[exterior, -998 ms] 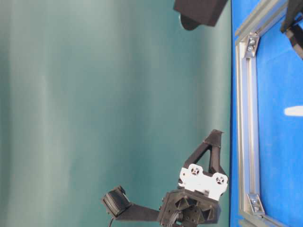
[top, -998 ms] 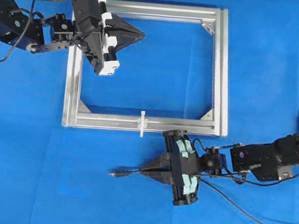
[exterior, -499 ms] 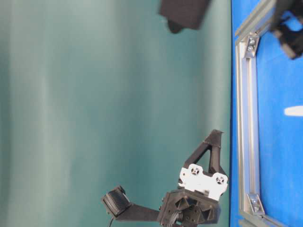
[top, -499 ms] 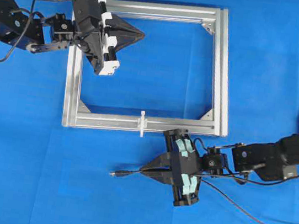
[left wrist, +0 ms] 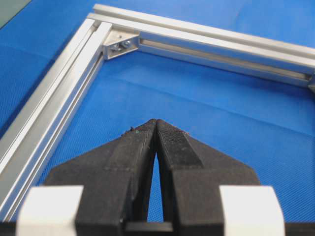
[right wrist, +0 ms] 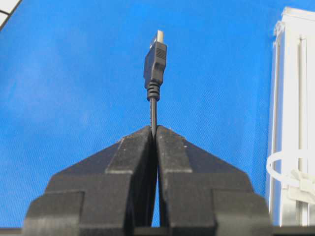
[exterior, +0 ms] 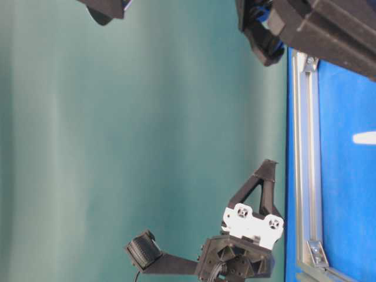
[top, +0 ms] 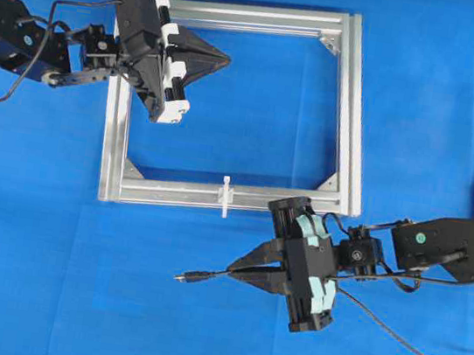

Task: Insert the wire through the string loop located in the center.
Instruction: 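Close the right gripper on the cable just behind the USB plug, then lift the cable and carry the plug toward the white zip-tie loop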

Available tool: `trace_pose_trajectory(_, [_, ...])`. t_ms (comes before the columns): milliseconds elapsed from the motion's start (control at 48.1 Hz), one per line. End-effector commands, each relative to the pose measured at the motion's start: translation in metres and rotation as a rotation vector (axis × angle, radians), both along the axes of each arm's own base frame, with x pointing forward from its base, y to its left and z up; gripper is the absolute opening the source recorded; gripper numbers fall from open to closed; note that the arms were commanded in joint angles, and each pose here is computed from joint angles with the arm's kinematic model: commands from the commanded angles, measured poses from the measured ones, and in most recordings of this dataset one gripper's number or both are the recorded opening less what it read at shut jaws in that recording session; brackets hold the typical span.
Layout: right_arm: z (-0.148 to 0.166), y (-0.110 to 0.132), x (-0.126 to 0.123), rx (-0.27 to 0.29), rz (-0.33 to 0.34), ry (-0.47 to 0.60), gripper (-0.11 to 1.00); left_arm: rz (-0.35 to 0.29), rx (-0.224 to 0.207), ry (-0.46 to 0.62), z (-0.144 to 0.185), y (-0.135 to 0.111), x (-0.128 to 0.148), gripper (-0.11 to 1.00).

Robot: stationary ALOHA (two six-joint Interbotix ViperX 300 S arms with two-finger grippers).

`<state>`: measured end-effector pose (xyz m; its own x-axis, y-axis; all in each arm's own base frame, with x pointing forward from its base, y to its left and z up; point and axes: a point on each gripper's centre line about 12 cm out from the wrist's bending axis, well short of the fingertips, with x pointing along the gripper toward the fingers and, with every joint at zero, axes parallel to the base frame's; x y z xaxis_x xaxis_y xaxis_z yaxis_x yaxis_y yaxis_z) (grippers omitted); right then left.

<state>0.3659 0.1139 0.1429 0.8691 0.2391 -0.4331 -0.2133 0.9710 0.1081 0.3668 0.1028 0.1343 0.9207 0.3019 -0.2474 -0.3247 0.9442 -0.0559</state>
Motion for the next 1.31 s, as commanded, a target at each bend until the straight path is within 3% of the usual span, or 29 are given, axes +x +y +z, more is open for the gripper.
trace_pose_trajectory(0, [0.0124, 0.0004, 0.0013, 0.01, 0.001, -0.035, -0.04, -0.005, 0.015, -0.053, 0.0179, -0.0003, 0.0045, 0.0])
trace_pose_trajectory(1290, [0.0117, 0.0003, 0.0008, 0.009, 0.001, -0.032, -0.04, -0.011, 0.014, -0.057, 0.0182, -0.0025, 0.0052, 0.0])
